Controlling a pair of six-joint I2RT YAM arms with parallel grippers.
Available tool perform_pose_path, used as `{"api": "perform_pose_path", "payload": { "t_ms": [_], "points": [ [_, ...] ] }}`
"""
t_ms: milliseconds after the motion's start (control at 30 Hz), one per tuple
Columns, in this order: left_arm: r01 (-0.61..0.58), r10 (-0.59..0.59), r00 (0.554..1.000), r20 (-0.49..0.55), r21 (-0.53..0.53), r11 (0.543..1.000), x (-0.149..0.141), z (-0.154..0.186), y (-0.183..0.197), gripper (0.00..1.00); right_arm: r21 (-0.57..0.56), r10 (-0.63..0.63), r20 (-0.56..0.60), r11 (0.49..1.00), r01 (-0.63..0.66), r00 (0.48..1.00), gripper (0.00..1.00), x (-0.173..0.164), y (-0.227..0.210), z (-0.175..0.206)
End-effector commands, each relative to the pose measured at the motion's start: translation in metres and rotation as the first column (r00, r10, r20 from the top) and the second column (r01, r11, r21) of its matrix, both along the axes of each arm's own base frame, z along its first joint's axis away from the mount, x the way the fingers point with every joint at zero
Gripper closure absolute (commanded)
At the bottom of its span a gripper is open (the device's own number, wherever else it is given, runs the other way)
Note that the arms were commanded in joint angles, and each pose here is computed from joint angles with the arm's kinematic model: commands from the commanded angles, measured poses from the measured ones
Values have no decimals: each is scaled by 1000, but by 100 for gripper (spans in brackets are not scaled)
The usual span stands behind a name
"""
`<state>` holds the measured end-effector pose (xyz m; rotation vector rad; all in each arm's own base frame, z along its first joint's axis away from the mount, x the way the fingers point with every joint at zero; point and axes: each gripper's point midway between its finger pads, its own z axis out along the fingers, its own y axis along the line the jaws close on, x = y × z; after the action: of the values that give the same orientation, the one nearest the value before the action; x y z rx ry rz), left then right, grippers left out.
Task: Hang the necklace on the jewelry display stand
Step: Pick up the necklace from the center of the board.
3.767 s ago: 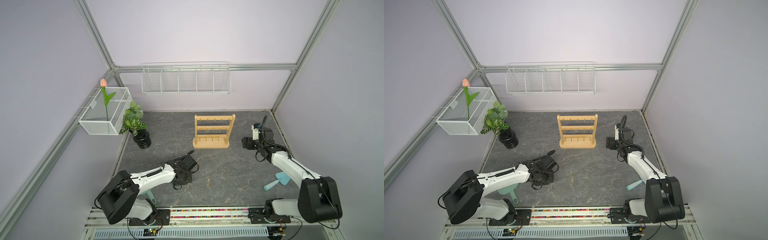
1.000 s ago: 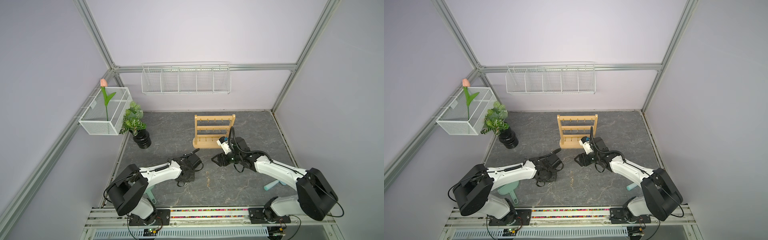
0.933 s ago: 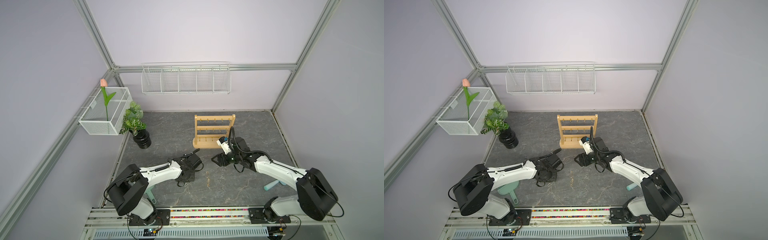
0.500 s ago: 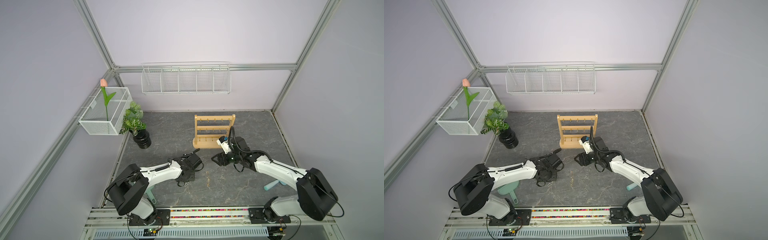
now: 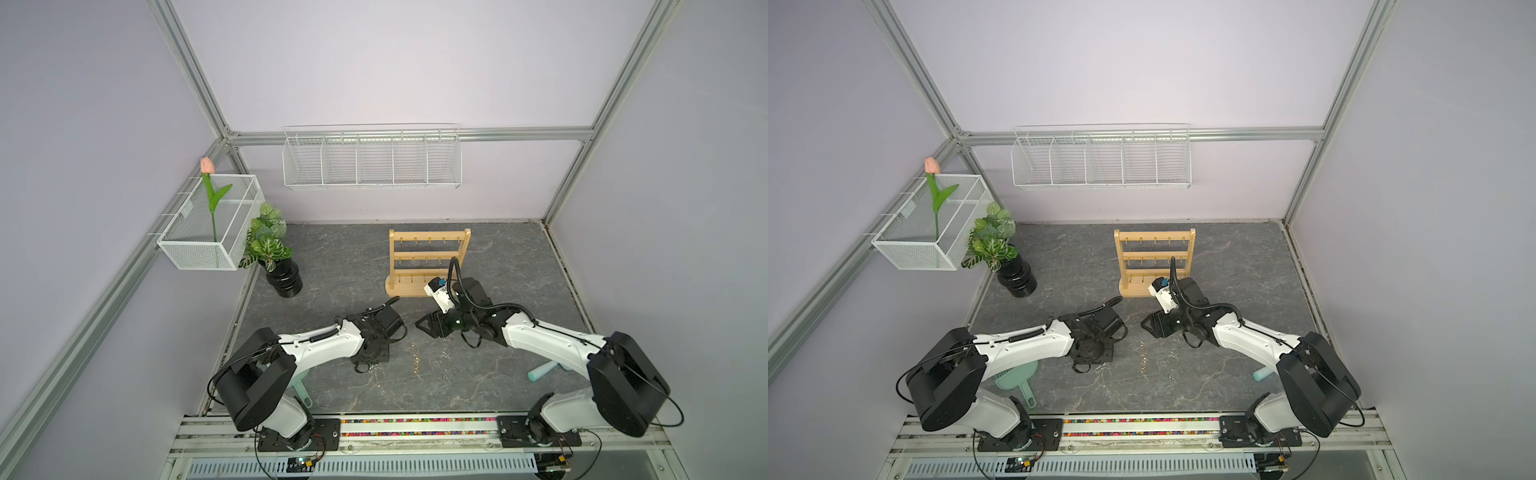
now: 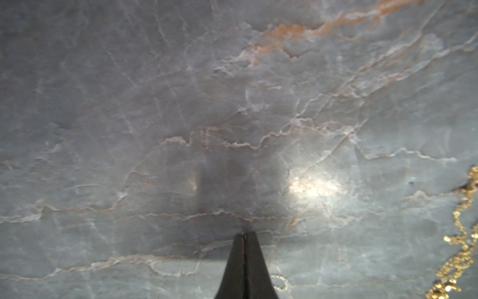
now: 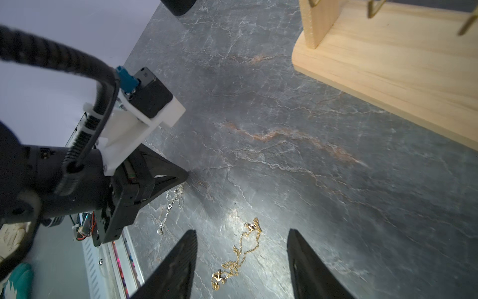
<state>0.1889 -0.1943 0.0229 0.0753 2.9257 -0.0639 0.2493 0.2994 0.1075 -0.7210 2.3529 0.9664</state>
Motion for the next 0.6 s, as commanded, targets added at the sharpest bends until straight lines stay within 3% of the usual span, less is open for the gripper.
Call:
{"api": "perform_pose_path", "payload": {
  "t_ms": [0, 300, 567],
  "points": [
    [-10, 10, 1000, 23, -14, 1000, 4, 14, 2, 100, 69, 48, 21, 996, -50, 999, 43, -2, 20, 4],
    [-16, 21, 996, 88, -57, 998, 11, 48, 1, 100, 159, 155, 71, 973, -164, 985, 42, -17, 41, -9],
    [-15, 36, 985, 168, -125, 992, 21, 93, -6, 100, 261, 311, 275, 887, -382, 910, 24, -49, 62, -14]
  ]
}}
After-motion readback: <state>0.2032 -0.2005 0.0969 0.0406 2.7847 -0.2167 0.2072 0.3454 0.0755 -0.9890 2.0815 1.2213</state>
